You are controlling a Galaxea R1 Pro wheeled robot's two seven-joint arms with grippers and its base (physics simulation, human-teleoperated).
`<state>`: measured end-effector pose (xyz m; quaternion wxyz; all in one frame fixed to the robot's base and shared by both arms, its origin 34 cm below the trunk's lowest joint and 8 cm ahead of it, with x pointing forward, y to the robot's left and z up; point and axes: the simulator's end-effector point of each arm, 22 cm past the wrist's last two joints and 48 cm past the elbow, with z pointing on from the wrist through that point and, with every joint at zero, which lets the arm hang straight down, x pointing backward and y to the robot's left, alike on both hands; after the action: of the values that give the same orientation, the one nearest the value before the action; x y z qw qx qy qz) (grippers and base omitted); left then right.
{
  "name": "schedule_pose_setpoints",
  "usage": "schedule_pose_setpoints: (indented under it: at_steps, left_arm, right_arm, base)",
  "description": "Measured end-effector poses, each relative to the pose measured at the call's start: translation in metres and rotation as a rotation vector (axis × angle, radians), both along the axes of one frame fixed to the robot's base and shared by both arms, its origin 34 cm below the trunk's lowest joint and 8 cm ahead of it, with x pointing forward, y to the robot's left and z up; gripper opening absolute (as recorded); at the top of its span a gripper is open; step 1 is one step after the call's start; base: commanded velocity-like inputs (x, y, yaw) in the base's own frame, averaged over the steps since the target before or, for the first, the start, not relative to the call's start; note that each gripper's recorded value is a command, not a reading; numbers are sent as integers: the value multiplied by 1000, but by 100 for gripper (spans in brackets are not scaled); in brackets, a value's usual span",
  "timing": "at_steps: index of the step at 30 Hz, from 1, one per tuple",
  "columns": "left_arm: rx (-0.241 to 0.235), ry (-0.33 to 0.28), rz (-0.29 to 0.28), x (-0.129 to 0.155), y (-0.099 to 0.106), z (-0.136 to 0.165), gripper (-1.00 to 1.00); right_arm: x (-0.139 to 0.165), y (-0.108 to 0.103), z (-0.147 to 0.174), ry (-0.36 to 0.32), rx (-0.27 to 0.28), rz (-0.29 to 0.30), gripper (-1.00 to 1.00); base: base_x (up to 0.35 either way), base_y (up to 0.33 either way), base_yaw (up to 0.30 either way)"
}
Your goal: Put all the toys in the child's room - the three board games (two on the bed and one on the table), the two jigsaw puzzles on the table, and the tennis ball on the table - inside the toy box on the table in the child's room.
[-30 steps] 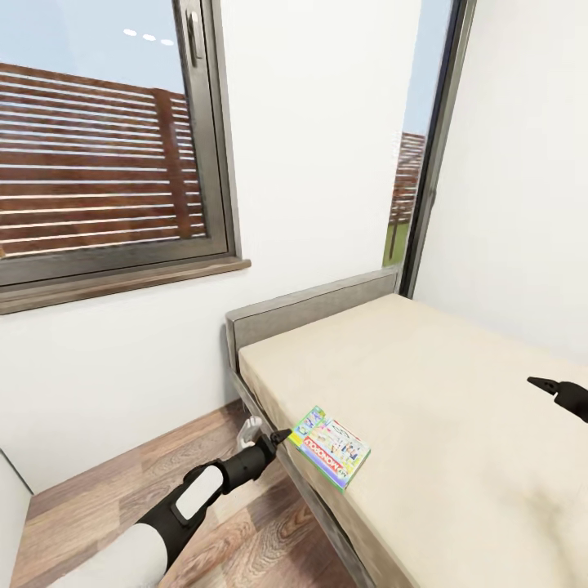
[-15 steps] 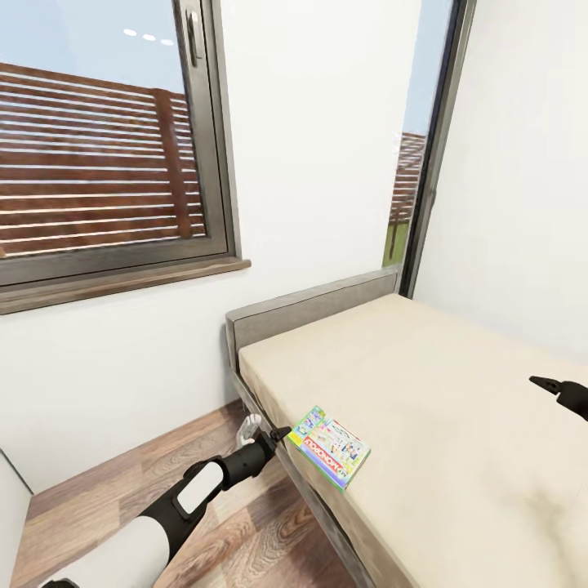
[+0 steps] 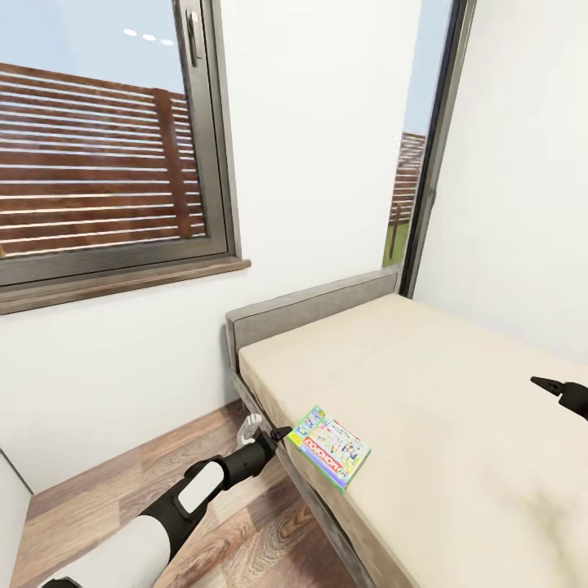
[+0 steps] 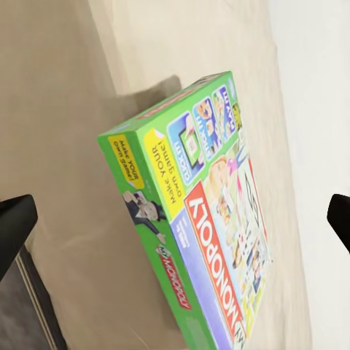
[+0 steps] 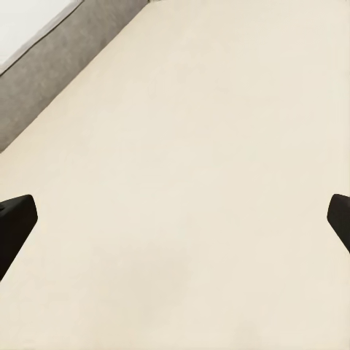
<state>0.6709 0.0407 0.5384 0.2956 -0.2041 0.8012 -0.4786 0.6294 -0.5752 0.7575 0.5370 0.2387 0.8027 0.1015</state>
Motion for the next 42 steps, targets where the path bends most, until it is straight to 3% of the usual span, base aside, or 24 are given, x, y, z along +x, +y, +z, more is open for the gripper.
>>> schedule_pose_setpoints:
  at_steps: [20, 42]
  left_arm:
    - [0, 2, 1, 0, 1, -1, 100]
    - [0, 30, 1, -2, 1, -17, 100]
  right_arm:
    - [0, 2, 9, -18, -16, 4, 100]
    - [5, 5, -6, 9, -14, 8, 100]
  base:
    - [0, 0, 0]
    - [0, 0, 0]
